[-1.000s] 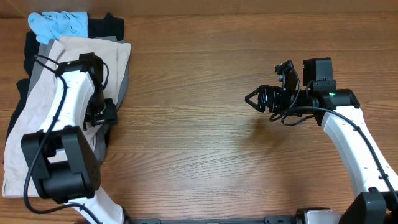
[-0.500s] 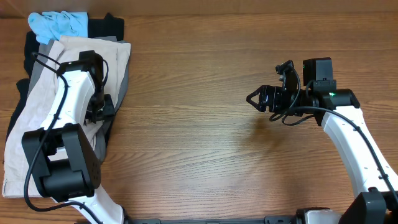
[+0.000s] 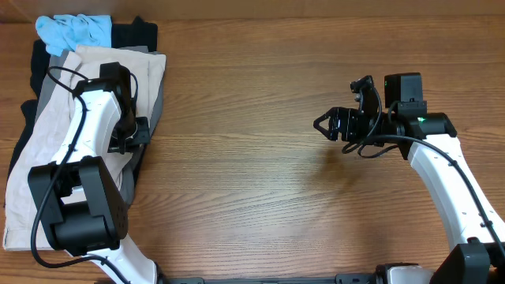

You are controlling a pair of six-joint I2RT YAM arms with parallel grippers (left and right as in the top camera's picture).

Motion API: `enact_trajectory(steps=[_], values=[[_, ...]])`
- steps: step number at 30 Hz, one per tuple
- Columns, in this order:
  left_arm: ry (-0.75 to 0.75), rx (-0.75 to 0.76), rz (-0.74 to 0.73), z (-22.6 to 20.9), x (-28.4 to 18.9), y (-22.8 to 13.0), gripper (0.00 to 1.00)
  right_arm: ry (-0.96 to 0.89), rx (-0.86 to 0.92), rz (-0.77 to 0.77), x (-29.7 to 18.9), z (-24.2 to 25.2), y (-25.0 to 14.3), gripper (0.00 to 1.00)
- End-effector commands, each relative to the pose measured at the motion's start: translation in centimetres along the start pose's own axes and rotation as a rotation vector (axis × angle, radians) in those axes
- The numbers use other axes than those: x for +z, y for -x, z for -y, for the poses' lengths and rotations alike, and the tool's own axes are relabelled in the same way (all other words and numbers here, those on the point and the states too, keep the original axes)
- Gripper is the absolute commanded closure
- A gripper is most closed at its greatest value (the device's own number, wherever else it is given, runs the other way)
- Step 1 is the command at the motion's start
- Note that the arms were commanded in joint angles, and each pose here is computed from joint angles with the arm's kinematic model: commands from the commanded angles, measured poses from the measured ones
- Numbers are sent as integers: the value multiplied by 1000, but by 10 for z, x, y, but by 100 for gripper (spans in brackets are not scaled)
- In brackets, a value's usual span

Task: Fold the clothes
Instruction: 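Move the left gripper down onto the beige shorts atop the stack, then lift the beige shorts with the left gripper and drop them mid-table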

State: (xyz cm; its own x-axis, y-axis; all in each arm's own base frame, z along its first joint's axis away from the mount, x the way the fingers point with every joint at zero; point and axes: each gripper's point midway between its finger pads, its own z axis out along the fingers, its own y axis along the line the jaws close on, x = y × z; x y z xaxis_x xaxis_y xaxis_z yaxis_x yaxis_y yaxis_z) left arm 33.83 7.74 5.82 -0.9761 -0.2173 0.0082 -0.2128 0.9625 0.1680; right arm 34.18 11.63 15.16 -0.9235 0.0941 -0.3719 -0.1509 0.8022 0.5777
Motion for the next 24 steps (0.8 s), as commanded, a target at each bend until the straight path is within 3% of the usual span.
enact_trajectory(steps=[1, 6, 11, 15, 24], values=[[-19, 8, -5, 1, 3, 0, 96, -2, -27, 33, -4, -6, 12, 18], [-20, 21, 6, 1, -11, 5, 96, -1, -31, 38, -5, -6, 13, 21], [-44, 31, 90, 3, -80, 27, 96, -3, -47, 69, -14, -9, 23, 23], [-76, 57, 231, 11, -150, 46, 96, -54, -57, 118, -34, -8, 40, 30], [-363, 207, 580, 89, -282, 61, 96, -194, 8, 148, -101, -11, 59, 34]])
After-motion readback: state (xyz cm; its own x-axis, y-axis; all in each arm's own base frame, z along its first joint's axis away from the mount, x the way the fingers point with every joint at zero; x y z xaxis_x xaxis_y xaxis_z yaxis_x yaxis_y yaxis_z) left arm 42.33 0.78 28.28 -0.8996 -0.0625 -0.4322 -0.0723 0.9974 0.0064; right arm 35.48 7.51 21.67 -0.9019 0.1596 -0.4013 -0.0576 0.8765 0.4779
